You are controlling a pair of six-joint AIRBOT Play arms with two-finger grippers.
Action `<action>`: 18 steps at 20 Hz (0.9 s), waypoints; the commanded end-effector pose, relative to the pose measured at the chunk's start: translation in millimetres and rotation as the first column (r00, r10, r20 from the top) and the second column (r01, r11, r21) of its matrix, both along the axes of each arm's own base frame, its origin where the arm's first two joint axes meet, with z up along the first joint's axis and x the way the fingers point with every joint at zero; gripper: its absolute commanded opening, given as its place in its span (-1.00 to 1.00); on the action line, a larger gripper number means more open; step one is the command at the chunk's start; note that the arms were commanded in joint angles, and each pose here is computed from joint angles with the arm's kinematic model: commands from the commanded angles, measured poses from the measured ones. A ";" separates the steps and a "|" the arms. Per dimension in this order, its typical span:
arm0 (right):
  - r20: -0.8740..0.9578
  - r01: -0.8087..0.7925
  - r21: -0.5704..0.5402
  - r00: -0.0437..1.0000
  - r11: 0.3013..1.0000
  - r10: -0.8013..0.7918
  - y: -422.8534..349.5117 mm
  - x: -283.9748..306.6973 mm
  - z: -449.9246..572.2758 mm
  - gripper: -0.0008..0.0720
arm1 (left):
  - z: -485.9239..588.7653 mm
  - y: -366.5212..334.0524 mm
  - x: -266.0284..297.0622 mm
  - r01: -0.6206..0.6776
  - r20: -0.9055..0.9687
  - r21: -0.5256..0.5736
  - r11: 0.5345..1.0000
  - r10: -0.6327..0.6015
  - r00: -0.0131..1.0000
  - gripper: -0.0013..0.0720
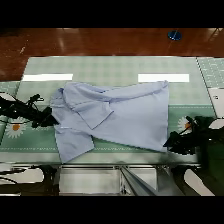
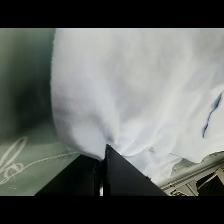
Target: Fold the shirts.
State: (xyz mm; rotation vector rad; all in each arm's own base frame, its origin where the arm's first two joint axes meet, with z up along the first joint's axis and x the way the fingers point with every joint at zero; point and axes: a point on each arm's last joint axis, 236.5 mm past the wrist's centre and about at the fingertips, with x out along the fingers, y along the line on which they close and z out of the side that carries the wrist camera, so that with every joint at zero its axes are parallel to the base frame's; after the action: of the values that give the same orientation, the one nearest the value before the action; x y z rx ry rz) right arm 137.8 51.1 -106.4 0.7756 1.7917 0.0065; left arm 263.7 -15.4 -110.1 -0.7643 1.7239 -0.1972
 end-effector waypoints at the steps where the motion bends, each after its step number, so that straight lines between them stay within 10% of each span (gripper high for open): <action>1: 0.074 0.026 0.020 0.997 0.999 -0.027 20.6 27.6 -11.7 0.13 | -0.8 -0.5 4.2 -0.008 0.013 0.003 1.000 0.008 1.000 -0.91; 4: 0.235 -0.010 0.154 0.972 0.988 -0.027 61.5 66.3 4.6 -0.94 | 4.1 -7.6 12.8 -0.032 0.034 -0.026 0.999 0.033 0.999 -0.91; 10: 0.641 -0.211 0.129 0.763 0.969 0.081 76.1 190.6 163.0 -0.93 | 141.6 -12.8 123.1 -0.115 0.456 -0.143 0.983 0.169 0.874 -0.91; 13: 0.873 -0.165 -0.066 0.469 0.984 0.137 51.8 253.8 311.9 -0.93 | 312.8 -18.3 173.0 -0.089 0.779 -0.228 0.970 0.237 0.580 -0.91; 18: 0.949 0.025 -0.308 0.084 0.951 0.305 20.4 225.8 507.3 -0.93 | 535.9 -29.9 124.5 -0.059 0.996 -0.050 0.997 0.055 0.074 -0.91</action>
State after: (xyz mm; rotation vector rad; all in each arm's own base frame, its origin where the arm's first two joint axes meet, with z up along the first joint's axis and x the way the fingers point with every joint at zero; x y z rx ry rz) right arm 392.4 86.3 298.5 0.3239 0.6393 0.4374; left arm 430.6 -28.4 300.0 -0.5930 0.5520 -0.4893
